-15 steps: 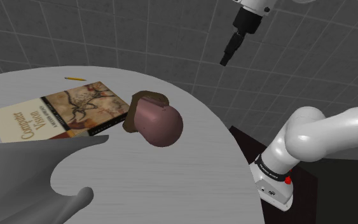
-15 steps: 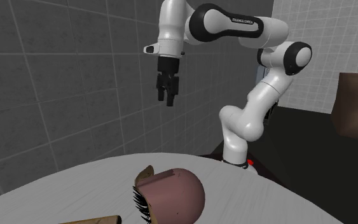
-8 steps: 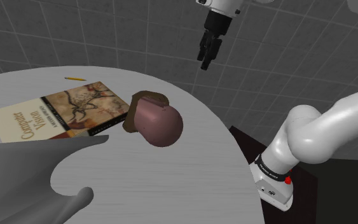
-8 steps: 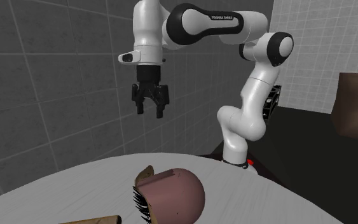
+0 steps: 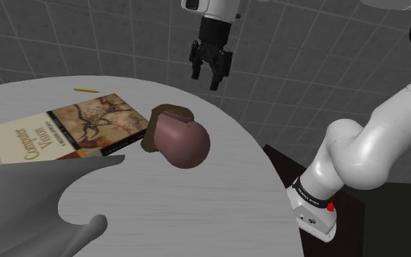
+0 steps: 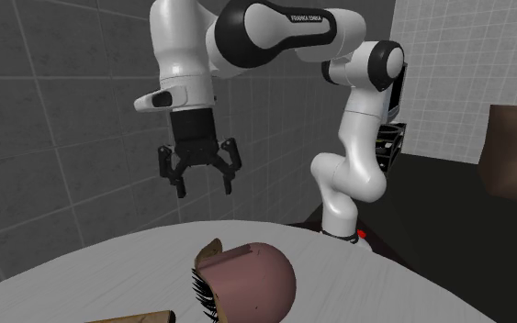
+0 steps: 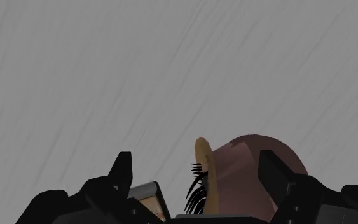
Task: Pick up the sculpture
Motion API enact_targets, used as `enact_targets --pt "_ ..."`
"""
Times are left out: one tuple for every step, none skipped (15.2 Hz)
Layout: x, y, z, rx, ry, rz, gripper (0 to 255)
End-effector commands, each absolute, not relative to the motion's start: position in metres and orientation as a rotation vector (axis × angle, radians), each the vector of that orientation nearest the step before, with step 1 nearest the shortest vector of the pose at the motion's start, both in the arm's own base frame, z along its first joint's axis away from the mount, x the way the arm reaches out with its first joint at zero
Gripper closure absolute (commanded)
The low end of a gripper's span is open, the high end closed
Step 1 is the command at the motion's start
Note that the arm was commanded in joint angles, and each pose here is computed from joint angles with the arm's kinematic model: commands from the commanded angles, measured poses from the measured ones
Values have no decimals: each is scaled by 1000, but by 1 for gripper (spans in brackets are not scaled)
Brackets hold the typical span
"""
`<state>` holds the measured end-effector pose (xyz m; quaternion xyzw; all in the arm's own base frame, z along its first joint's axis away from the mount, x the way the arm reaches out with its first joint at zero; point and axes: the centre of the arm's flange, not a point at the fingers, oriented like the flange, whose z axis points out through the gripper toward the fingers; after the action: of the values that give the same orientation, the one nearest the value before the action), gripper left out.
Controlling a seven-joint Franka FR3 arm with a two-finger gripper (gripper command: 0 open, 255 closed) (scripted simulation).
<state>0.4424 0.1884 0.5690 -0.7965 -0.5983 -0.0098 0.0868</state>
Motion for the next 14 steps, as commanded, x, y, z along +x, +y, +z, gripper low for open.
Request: enact_targets --pt "443 214 563 -2221 -1946 -6 0" --pt "442 227 560 -2145 -2020 7 0" --pt "440 241 558 -2067 -2091 19 0" --pt "438 253 556 -1994 -2153 30 0" --pt "438 253 550 -1993 -2153 30 0" --pt "438 253 545 -1993 -2153 30 0" --pt "438 253 540 -1993 -2153 30 0" --pt "438 253 535 -1993 -2153 30 0" --pt "438 253 529 -1993 -2153 30 0" --pt "438 253 524 -1993 -2153 30 0" --pt "438 253 519 -1993 -2153 30 0" --pt "438 253 516 -1993 -2153 30 0" --pt "438 253 516 -1994 -2153 30 0" --pt "438 253 516 -1994 -2153 30 0"
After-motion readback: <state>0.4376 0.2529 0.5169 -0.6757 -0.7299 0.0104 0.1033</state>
